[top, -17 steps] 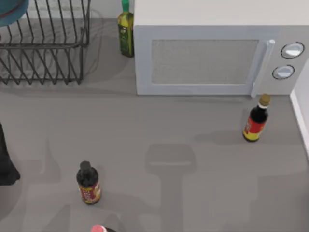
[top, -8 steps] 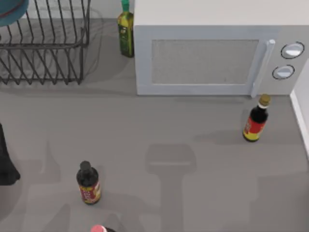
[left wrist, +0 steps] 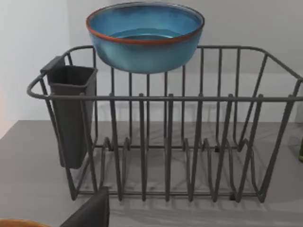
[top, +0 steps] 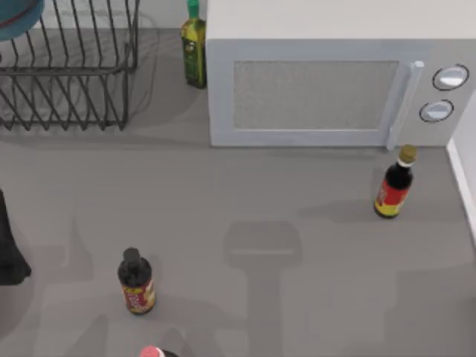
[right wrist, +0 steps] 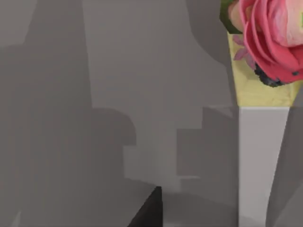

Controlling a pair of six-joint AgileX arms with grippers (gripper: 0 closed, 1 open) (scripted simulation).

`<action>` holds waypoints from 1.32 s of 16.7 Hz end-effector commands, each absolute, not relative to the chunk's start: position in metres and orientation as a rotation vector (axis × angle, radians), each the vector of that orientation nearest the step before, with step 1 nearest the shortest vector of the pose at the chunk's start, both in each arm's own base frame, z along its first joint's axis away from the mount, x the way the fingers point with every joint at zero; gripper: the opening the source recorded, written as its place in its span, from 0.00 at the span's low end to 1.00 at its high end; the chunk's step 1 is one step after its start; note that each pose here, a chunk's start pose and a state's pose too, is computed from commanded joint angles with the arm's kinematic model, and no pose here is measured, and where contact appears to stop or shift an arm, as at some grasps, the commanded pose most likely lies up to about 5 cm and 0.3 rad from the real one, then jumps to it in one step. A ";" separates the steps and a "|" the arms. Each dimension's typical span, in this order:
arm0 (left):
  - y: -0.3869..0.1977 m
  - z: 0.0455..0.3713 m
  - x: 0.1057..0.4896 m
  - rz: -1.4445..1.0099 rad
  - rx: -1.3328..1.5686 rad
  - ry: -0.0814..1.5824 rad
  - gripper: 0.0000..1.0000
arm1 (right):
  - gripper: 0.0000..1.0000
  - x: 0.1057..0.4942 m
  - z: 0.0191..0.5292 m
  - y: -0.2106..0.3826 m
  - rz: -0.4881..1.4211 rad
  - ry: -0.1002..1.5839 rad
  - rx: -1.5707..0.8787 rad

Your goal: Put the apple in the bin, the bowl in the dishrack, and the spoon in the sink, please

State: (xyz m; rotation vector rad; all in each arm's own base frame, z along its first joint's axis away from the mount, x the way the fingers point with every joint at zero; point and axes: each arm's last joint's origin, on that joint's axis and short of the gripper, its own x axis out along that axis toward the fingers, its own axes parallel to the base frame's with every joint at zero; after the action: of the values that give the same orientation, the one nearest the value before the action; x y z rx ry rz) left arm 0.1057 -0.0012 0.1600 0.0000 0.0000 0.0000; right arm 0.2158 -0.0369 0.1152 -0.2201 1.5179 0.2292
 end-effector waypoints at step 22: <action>-0.001 0.160 0.106 0.000 0.000 0.000 1.00 | 0.00 0.249 0.222 -0.042 0.248 1.573 -0.211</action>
State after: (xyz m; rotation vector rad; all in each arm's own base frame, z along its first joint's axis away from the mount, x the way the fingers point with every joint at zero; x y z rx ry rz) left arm 0.1057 -0.0012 0.1600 0.0000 0.0000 0.0000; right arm 0.2485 -0.0416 0.2220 -0.2106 1.5726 0.2478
